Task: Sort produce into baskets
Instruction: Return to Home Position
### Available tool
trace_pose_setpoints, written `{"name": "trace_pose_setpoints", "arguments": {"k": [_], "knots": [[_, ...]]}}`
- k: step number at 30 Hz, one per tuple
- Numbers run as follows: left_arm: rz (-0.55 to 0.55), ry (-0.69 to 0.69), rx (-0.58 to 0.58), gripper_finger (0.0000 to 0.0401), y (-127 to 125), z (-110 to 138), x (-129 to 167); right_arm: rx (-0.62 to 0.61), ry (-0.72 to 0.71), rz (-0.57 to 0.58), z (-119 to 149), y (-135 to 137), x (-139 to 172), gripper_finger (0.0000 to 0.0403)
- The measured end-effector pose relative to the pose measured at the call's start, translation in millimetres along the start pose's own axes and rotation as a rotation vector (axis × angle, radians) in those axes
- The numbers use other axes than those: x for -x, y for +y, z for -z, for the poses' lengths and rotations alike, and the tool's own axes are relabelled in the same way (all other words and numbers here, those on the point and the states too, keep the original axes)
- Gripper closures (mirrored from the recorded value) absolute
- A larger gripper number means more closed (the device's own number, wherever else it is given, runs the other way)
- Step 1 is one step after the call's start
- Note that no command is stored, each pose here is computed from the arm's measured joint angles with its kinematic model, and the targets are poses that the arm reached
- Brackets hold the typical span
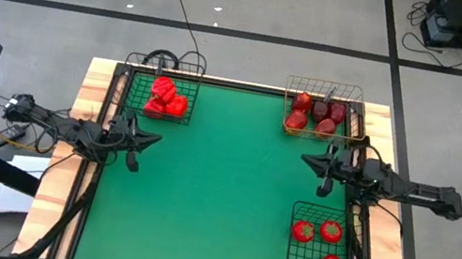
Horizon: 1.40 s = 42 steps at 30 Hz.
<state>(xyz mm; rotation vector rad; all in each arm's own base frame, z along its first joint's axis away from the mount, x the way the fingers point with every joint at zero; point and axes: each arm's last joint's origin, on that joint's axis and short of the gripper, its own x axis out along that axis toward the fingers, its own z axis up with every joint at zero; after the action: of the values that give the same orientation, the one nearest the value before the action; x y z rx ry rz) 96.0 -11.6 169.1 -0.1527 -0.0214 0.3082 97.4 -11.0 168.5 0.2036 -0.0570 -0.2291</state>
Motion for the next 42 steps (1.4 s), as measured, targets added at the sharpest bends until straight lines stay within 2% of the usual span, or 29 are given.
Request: {"name": "trace_pose_setpoints", "arguments": {"k": [4,9,17,23,30,42], "knots": [[0.004,-0.013,-0.007,0.0395,-0.3,1.4,-0.6,-0.009,0.021,-0.011,1.7,0.3,-1.0,0.0396],[0.000,0.013,-0.025,0.0395,-1.0,4.0,-2.2,0.038,0.023,-0.003,1.8,-0.2,-1.3,0.0394],[0.017,0.053,-0.026,0.0395,-2.5,7.8,-4.4,0.048,0.022,-0.001,1.8,-0.2,-1.3,0.0369],[0.019,0.062,-0.032,0.0395,-3.0,8.8,-5.2,0.048,0.021,-0.001,1.8,-0.2,-1.3,0.0366],[0.025,0.028,-0.009,0.0395,-3.8,4.9,-5.3,-0.008,0.021,-0.001,1.7,-0.2,-1.3,0.0365],[0.026,0.023,-0.006,0.0395,-3.9,4.4,-5.3,-0.008,0.021,-0.001,1.7,-0.2,-1.3,0.0368]]}}
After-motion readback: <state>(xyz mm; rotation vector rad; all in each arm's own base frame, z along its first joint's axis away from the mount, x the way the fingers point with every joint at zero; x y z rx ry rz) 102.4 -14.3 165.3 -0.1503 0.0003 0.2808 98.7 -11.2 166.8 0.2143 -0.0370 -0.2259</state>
